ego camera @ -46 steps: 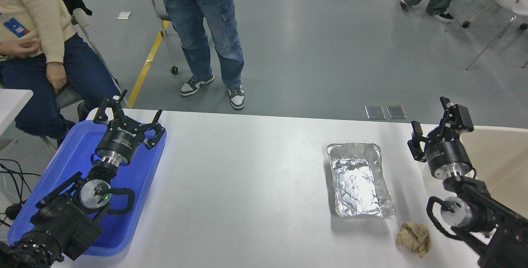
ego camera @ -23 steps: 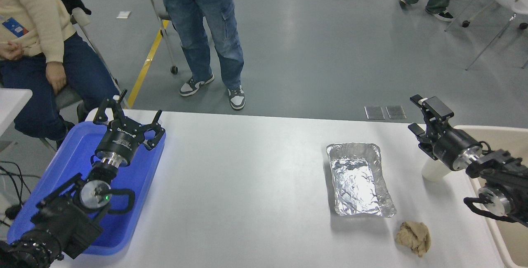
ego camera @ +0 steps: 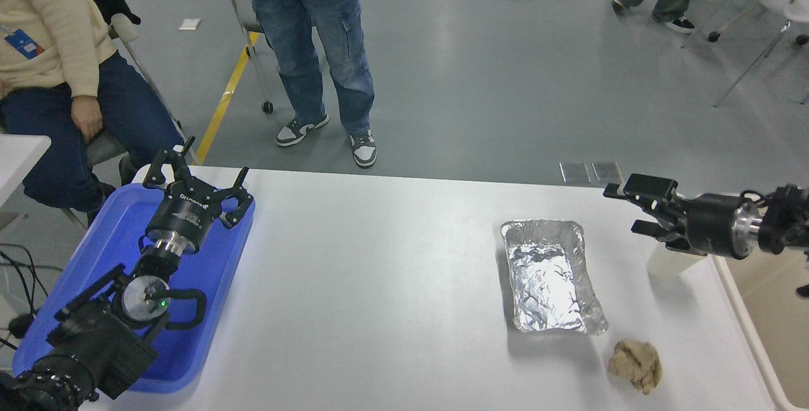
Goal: Pick up paper cup place in dustbin
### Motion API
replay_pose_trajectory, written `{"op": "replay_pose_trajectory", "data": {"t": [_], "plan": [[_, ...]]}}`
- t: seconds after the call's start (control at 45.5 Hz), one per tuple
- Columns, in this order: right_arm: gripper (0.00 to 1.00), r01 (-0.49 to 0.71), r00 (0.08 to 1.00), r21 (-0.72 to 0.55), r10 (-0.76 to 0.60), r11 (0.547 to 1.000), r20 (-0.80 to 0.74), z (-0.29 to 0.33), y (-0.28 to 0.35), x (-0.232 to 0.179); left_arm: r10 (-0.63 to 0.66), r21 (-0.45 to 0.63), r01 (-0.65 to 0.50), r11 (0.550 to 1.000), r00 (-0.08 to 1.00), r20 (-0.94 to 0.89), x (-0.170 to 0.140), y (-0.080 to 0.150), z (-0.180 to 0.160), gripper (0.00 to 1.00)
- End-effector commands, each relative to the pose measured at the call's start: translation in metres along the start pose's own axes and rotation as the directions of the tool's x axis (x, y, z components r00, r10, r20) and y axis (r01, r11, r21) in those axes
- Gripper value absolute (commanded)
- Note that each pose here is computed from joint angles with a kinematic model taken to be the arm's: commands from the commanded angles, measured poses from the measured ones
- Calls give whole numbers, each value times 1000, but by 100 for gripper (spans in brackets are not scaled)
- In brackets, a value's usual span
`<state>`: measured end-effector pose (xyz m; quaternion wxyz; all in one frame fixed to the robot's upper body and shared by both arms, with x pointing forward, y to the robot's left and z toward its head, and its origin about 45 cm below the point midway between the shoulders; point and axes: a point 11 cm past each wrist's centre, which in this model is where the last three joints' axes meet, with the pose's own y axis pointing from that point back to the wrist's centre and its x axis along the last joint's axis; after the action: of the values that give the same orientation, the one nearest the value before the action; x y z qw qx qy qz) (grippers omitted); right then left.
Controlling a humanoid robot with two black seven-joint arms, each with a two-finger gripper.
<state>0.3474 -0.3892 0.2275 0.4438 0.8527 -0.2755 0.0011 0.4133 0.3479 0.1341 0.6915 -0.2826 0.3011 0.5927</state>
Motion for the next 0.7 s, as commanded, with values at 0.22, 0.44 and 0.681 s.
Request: {"op": "replay_pose_trajectory", "data": {"t": [0.22,0.44,0.681], "plan": [[100,350,894,-394,-428,850,-128,-75,63,-9,1,1,-1,1000,1000,0,0,0,0,100],[100,218,853,-460,-397,860,-338,-141,78,12,0,2,0,1000,1000,1,0,0,0,100],[100,138,830,-517,-383,845,-405,-161,81,18,0,2,0,1000,1000,1,0,0,0,100]]}}
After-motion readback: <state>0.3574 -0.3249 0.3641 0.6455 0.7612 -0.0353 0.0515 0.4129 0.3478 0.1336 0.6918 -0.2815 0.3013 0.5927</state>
